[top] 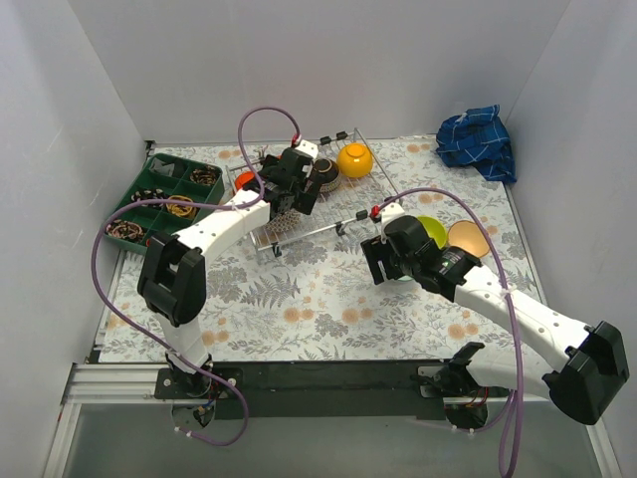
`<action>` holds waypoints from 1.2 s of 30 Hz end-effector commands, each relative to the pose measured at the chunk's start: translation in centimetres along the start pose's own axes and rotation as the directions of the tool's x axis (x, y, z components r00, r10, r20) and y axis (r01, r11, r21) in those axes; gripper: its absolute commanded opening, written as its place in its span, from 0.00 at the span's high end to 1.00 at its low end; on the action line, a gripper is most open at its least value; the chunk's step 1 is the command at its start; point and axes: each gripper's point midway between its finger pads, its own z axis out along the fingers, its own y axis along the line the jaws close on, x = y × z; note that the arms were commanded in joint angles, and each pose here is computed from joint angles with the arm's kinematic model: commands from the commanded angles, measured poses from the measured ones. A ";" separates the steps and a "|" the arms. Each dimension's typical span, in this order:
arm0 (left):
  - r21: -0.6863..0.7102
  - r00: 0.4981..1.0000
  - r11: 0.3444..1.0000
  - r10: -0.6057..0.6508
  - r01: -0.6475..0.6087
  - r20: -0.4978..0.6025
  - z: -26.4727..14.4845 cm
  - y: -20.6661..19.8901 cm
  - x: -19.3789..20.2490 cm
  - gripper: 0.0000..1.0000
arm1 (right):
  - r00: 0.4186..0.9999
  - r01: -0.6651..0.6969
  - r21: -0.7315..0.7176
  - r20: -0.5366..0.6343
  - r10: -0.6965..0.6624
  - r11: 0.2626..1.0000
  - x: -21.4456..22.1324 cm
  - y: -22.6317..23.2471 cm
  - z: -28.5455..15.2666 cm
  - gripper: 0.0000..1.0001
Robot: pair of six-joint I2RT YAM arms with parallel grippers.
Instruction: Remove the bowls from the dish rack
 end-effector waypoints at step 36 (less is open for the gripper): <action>-0.351 0.933 0.872 0.268 -0.340 -0.240 3.8 -1.3 4.7 0.02 | 1.000 -0.017 0.027 0.027 0.016 0.999 1.6 -0.8 0.1 0.20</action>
